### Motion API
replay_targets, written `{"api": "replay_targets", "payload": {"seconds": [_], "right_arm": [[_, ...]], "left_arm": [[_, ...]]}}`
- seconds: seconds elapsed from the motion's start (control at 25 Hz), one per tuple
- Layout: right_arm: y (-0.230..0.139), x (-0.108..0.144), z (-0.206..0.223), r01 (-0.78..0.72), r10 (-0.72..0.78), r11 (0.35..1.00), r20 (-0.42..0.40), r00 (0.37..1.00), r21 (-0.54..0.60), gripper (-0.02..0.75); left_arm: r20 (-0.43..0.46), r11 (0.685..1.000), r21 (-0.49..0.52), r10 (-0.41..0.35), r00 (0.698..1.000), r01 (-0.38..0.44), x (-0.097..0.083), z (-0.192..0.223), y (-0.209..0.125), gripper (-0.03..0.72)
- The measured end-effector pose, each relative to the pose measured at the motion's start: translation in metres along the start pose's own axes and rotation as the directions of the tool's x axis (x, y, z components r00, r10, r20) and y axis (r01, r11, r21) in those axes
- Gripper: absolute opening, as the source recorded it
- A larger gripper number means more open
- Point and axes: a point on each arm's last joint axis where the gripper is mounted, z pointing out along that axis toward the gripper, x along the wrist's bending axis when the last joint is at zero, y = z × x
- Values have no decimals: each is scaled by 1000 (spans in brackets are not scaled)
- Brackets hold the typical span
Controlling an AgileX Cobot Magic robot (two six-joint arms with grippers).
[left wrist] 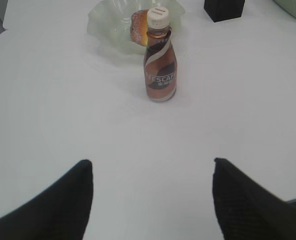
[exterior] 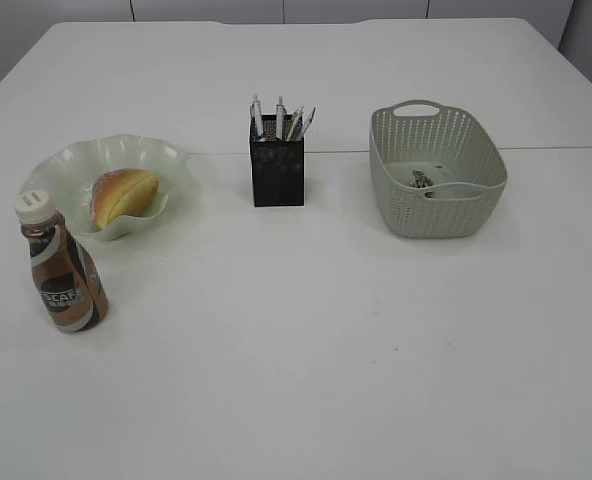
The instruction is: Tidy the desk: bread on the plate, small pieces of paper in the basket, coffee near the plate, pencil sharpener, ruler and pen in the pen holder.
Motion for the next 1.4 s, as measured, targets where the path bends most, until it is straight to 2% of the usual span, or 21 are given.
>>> {"api": "replay_targets", "payload": {"seconds": [0.24, 0.44, 1.08, 1.2, 1.4], "right_arm": [[-1, 2, -9, -2, 3, 998, -23, 1000, 56, 438], [-14, -3, 0, 27, -32, 989, 29, 999, 146, 438], [-15, -4, 0, 17, -24, 988, 40, 999, 153, 438], [-15, -3, 1, -5, -7, 988, 80, 997, 153, 437], [-15, -2, 1, -61, 33, 987, 179, 983, 150, 435]], "left_arm": [[0, 1000, 0, 0, 1000, 0, 0, 0, 0, 549], [0, 1000, 2, 0, 1000, 0, 0, 1, 0, 548], [-4, 1000, 2, -2, 1000, 2, 0, 1, 0, 540], [-37, 1000, 3, -20, 999, 20, 0, 1, 0, 532], [-148, 997, 1, -81, 986, 82, -1, 0, 0, 513]]}}
